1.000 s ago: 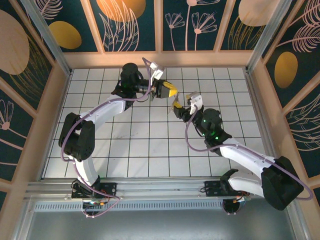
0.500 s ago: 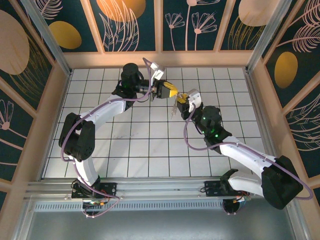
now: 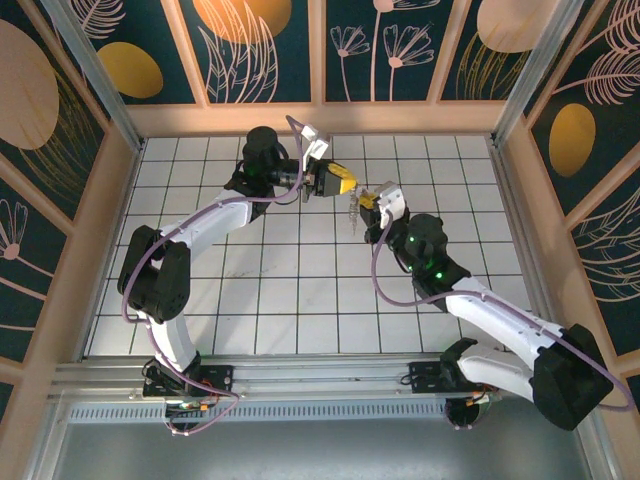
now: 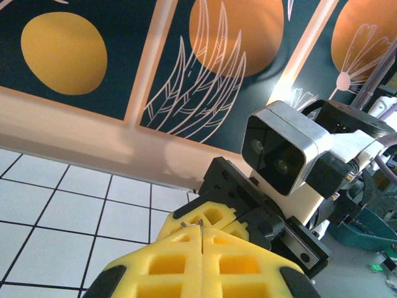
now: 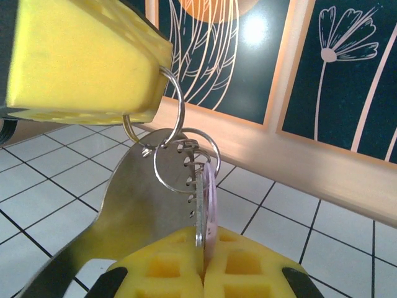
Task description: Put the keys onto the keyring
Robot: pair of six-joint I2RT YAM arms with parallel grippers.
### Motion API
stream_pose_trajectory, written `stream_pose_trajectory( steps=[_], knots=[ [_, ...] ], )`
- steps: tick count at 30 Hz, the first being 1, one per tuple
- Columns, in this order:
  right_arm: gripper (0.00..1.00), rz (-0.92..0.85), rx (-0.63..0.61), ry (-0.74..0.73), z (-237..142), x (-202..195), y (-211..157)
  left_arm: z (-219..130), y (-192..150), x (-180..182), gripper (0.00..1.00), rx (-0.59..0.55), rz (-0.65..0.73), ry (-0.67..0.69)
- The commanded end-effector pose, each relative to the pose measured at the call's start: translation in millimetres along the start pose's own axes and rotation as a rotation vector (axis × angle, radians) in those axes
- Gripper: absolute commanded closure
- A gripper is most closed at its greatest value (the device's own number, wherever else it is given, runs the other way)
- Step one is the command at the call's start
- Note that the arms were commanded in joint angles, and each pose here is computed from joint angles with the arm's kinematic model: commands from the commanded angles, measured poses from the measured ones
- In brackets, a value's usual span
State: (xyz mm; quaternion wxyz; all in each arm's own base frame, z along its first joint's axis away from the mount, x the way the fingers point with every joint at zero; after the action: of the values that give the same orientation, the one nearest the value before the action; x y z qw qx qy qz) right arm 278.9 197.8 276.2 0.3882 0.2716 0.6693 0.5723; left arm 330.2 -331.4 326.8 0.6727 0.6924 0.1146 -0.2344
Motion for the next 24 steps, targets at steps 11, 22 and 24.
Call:
stream_pose_trajectory(
  steps=[11,22,24],
  knots=[
    [1.0,-0.014,-0.013,-0.009,4,-6,28,0,4,-5,1.0,-0.008,0.069,0.024],
    [1.0,-0.036,0.002,0.002,10,2,32,0,1,-1,1.0,-0.008,0.067,0.03],
    [1.0,-0.041,0.008,-0.02,9,-1,30,0,1,-2,1.0,-0.008,0.066,0.031]
  ],
)
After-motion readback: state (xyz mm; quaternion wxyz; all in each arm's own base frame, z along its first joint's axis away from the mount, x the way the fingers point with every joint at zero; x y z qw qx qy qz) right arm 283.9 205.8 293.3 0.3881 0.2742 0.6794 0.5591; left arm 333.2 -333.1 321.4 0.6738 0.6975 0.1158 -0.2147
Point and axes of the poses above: each hand's point on the last joint's axis, 136 mm out from that joint toward the fingers, its own z axis out along the fingers, its own x axis along the line the jaws close on, y = z × x, the point moved 4 cm from there along -z, back along the fingers, and after that the axes turned 7 degrees about -z, right-handed, at the moved point
